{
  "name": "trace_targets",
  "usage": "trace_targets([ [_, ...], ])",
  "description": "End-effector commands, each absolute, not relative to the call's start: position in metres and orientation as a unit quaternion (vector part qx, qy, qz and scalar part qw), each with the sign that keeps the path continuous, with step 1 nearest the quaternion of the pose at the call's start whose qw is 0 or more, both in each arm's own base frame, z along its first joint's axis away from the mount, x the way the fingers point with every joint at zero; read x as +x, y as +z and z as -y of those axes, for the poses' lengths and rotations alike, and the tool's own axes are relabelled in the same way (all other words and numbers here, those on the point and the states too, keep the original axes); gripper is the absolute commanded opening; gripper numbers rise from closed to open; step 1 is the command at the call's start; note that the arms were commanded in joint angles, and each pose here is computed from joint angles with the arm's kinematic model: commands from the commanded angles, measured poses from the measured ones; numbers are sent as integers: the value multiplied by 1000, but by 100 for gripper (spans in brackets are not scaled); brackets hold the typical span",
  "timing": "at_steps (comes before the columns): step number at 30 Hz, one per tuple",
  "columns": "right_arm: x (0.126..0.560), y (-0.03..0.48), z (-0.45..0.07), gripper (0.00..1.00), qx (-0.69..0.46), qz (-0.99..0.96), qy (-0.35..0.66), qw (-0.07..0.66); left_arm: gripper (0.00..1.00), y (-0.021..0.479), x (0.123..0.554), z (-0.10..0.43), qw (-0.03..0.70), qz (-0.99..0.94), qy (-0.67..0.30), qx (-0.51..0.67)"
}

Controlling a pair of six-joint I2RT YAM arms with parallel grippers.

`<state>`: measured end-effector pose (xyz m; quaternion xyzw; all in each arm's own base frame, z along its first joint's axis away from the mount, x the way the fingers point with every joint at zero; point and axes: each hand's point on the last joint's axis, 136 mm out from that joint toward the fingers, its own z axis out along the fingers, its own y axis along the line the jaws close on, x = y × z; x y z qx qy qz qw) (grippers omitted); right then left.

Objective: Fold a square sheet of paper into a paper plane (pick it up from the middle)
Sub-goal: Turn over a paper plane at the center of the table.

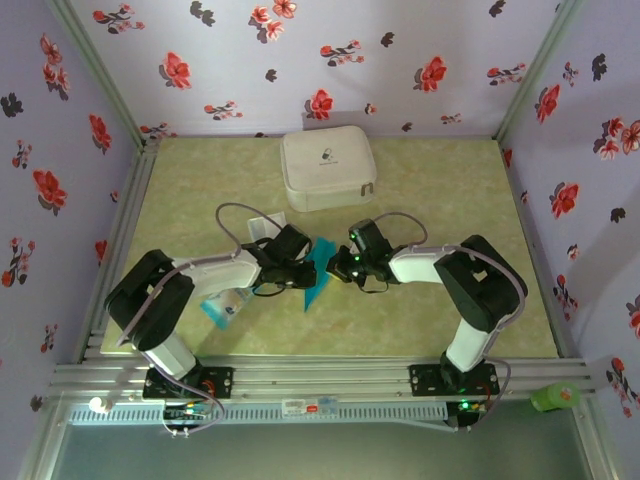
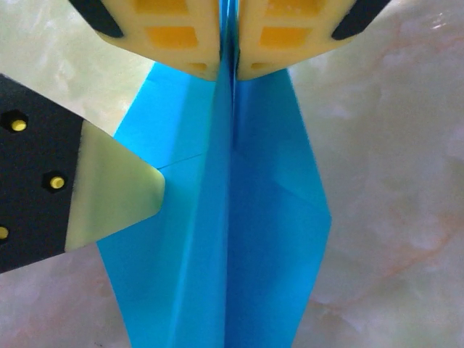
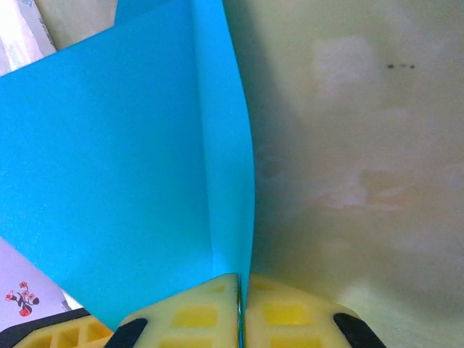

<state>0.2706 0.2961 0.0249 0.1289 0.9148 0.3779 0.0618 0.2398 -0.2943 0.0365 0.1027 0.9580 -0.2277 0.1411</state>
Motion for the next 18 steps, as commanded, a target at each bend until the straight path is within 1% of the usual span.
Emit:
trace_targets([
  [1,274,28,-302,8,124,-913,383,65,16,40,239,304,137,-954,-236,120],
  [7,273,26,-303,8,123,-913,383,61,20,36,237,306,128,-955,-240,121],
  [18,274,27,-303,8,124,-912,387,63,20,29,239,306,125,-958,-226,124],
])
